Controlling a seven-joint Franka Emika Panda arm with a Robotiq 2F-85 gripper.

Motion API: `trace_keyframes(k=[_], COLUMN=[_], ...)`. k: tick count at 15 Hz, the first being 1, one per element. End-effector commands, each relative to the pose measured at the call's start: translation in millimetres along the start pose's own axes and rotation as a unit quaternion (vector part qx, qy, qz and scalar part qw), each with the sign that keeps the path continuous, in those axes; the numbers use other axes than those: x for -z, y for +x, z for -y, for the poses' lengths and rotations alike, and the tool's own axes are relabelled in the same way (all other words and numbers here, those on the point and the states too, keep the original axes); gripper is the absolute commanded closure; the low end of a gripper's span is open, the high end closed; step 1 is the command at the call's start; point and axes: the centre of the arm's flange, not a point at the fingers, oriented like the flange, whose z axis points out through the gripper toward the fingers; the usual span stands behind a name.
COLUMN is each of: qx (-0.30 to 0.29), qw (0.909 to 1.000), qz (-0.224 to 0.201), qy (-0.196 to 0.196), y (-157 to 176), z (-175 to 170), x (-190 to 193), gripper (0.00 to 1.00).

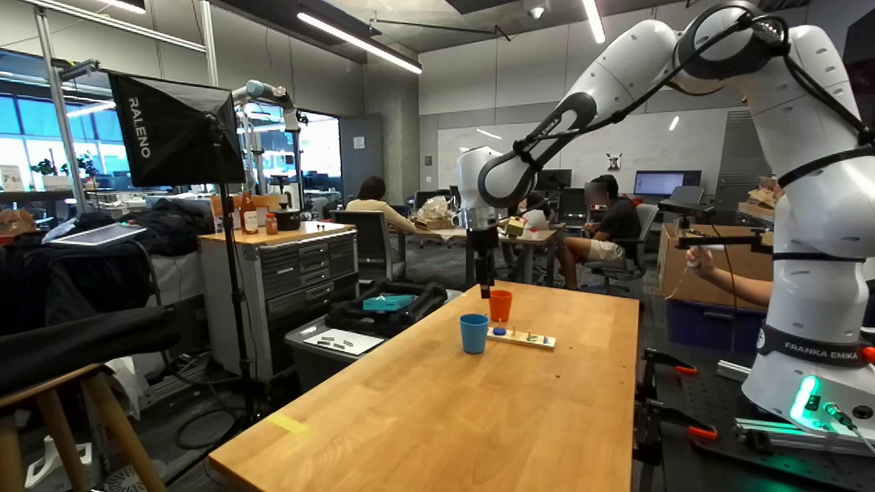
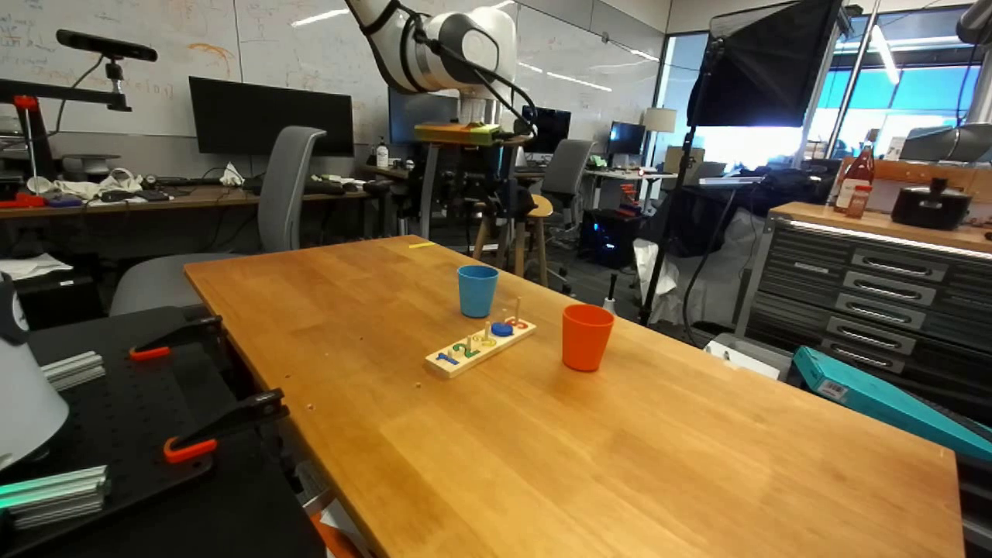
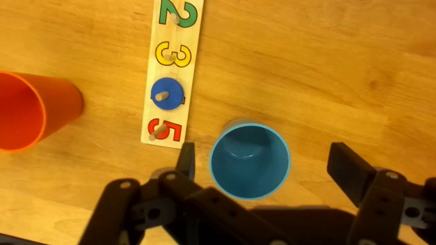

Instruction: Put the blue cup in the orange cup

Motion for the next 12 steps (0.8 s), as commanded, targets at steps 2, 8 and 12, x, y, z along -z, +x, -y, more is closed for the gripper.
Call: trace_keyframes(k=[2, 8, 12], qx=[0.006, 0.024, 0.026], qw=[1.0, 0.9996, 0.9995], qz=[-0.002, 0.009, 0.018], qy=[0.0, 0.01, 0.009], y=[38.2, 42.2, 40.1], z=[13.3, 45.7, 52.9], x=[-25.0, -56.6, -75.7], gripper=[0.0, 0.0, 0.0])
